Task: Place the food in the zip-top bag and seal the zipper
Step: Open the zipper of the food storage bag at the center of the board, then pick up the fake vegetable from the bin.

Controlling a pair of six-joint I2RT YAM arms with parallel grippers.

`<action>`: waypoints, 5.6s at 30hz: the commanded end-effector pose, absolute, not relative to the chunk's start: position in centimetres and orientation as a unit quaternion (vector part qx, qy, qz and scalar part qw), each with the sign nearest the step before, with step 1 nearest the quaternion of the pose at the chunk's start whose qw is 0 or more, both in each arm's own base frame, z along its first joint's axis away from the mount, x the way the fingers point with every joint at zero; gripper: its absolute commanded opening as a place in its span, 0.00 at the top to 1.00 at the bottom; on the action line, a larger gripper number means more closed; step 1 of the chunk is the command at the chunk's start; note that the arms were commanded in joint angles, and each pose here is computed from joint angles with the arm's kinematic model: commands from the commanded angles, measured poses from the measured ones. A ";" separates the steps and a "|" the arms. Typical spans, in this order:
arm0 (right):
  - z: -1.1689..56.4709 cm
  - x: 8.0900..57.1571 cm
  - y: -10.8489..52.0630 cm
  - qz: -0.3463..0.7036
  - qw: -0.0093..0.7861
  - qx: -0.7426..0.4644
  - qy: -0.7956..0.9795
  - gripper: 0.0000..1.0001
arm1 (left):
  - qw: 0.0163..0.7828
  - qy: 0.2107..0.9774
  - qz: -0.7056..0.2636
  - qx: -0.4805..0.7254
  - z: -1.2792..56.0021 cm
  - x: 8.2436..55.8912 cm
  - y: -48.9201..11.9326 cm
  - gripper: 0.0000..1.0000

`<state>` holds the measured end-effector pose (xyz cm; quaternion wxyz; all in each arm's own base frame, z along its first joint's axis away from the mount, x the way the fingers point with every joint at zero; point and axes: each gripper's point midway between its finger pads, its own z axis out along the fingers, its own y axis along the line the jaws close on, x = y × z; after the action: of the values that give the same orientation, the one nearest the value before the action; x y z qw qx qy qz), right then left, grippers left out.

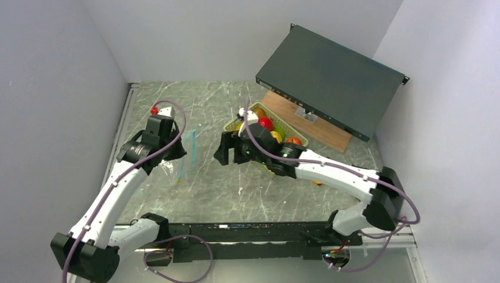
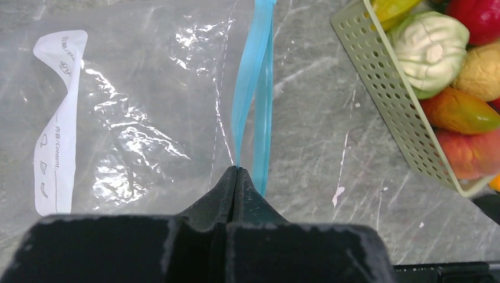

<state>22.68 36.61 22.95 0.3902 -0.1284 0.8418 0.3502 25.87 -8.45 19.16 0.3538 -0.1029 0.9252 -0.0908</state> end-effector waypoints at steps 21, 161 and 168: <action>16.4 22.4 49.4 0.425 0.324 -0.090 0.841 0.35 | 0.371 0.900 -0.199 -0.111 20.1 21.1 -10.2 1.00; 13.9 37.9 30.2 -0.023 0.446 -0.124 0.886 0.21 | 0.513 0.853 -0.051 -0.083 21.5 20.0 -3.0 1.00; 12.8 38.6 29.9 0.001 0.439 -0.104 0.893 0.21 | 0.517 0.851 -0.057 -0.080 21.7 19.9 -3.2 1.00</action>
<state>37.27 29.26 11.65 0.4167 -0.1343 0.8987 -0.0270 19.17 -2.61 20.19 0.4886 -0.0859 0.8674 -0.0392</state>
